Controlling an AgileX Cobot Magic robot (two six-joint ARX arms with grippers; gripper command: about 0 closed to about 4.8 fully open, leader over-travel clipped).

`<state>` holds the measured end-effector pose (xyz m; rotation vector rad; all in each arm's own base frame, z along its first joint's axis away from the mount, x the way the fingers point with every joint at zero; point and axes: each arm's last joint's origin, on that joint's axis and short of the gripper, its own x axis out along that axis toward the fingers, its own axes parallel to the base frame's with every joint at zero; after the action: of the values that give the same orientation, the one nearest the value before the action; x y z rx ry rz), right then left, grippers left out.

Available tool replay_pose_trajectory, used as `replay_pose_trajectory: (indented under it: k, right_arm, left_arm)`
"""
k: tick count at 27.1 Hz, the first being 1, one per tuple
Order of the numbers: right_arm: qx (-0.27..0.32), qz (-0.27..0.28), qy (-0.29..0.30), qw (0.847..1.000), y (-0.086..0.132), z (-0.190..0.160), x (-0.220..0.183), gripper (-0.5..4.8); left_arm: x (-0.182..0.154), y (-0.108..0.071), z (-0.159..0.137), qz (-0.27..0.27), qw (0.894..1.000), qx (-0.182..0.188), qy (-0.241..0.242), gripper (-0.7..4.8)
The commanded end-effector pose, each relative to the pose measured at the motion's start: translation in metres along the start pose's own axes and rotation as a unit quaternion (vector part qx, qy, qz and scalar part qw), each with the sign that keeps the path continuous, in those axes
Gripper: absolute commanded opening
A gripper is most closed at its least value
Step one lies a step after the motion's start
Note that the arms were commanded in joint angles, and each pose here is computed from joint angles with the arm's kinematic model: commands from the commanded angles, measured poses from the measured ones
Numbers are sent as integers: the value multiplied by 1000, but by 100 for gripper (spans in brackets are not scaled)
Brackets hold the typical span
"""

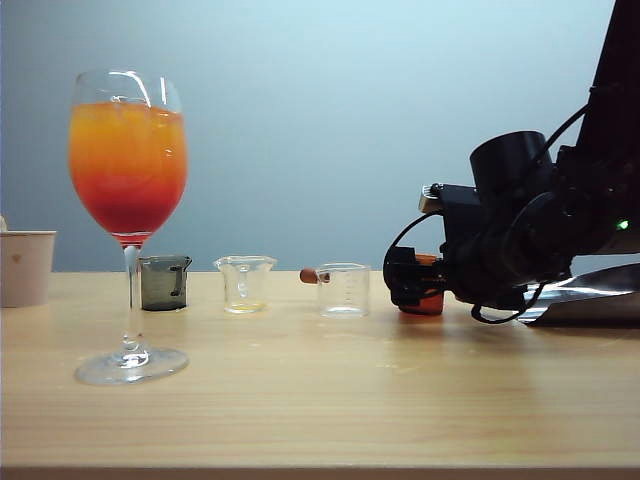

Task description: Pick up the fourth measuring cup from the left, pour the grenadine inside into the goblet, and finally put the measuring cup back in its original place.

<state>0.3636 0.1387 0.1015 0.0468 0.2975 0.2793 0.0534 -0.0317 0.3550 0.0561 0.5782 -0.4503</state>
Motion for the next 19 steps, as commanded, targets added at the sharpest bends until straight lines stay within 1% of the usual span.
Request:
replay_pose_trajectory:
  k: [1,5,8,14,19]
  right_arm:
    - [2,4,-14,1000,1,5,-7,479]
    - [3,4,-14,1000,0,7,-16,479]
    - [1,13,-19,1000,0,13,-22,479]
    - [-2,15,-29,999,1,18,-24,479]
    - [-18,13,-16,1000,1,15,-24,479]
  left_arm:
    - [-1,0,1,1,1000,-2,-4,-5]
    - [-1,0,1,1,1000,-2,-4,-4]
    - [-1,0,1,1,1000,-2,-4,-4]
    - [-1,0,1,1,1000,-2,-4,-4]
    - [-1,0,1,1,1000,-2,-4,-4]
